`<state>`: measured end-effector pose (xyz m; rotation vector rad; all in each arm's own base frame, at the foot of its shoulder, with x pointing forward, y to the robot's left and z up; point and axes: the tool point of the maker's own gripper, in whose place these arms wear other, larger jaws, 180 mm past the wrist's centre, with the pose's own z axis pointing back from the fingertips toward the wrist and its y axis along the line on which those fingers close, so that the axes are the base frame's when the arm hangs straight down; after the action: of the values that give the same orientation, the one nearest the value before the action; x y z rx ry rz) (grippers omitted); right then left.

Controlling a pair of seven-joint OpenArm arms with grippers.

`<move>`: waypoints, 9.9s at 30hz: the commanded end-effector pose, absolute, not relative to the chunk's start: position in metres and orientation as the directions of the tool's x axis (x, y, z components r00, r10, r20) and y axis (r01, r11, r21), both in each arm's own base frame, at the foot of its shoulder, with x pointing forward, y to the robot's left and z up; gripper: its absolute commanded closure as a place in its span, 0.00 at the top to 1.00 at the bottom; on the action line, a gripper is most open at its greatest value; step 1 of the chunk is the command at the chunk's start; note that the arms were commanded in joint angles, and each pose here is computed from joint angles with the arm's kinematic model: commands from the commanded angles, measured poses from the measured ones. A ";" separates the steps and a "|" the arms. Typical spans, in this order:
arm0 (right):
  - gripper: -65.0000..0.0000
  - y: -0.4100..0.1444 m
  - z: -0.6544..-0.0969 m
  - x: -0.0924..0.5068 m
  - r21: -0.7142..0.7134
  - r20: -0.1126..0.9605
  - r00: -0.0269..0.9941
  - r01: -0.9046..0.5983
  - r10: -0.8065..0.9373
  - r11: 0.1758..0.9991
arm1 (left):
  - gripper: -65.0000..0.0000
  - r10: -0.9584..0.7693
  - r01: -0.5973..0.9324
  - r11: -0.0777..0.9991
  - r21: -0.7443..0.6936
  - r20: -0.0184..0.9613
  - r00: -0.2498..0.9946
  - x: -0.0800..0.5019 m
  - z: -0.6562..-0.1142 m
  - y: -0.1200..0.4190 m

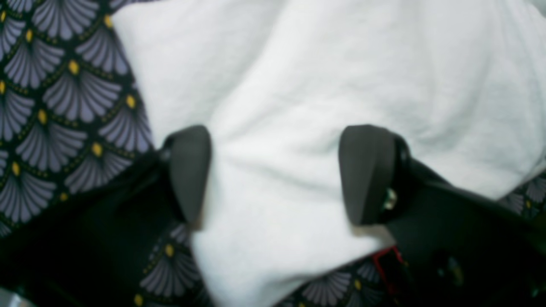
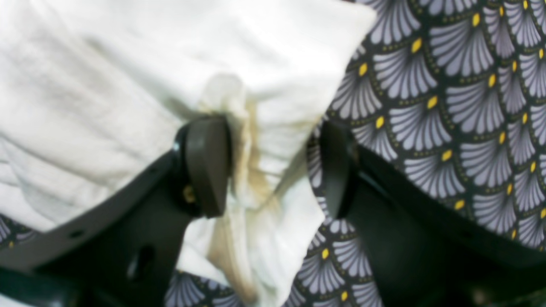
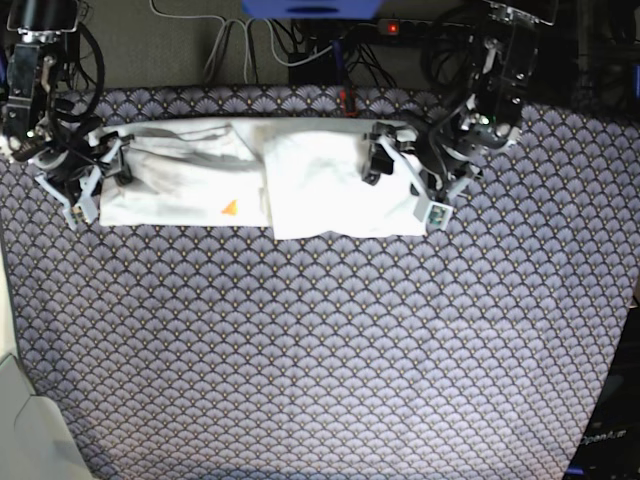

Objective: Fold the T-shirt properly
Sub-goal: 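Press the folded half flat with both grippers, then lift the strip end with the right gripper and fold it onto the stack, then adjust the folded bundle edges with the right gripper, then grasp the bundle sides with both grippers and square it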

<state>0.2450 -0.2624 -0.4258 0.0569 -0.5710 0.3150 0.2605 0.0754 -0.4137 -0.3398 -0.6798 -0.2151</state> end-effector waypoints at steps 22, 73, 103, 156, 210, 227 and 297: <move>0.00 -0.217 -0.379 0.239 -0.116 0.607 0.655 -0.487 0.450 0.866 | 0.72 -0.079 0.333 0.916 -0.225 0.712 0.698 0.272 -0.381 0.070; 0.00 0.047 -0.316 0.267 0.078 0.786 0.430 -0.781 0.444 0.620 | 0.72 0.089 -0.036 0.995 -0.090 0.704 0.705 0.245 -0.380 0.223; 0.00 0.118 -0.343 0.272 0.240 0.771 0.496 -0.807 0.399 0.540 | 0.72 0.104 -0.101 0.994 -0.046 0.709 0.698 0.236 -0.374 0.257; 0.00 0.099 -0.365 0.244 0.167 0.783 0.408 -0.865 0.470 0.473 | 0.72 0.093 -0.101 0.994 -0.029 0.697 0.711 0.230 -0.378 0.261; 0.00 -0.004 -0.379 0.271 0.070 0.758 0.453 -0.772 0.469 0.632 | 0.60 0.297 -0.044 0.936 -0.350 0.713 0.636 0.245 -0.343 0.212; 0.00 0.003 -0.396 0.267 0.130 0.750 0.497 -0.757 0.436 0.640 | 0.67 0.421 0.023 0.839 -0.544 0.675 0.606 0.257 -0.311 0.199; 0.00 0.004 -0.393 0.271 0.123 0.758 0.488 -0.759 0.433 0.639 | 0.00 0.256 0.055 0.809 -0.585 0.435 0.863 0.280 -0.417 0.094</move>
<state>0.2656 0.0024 -0.4002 0.4789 -0.7306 0.7575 0.2731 0.0900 -0.4227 -0.6329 -0.4990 0.1129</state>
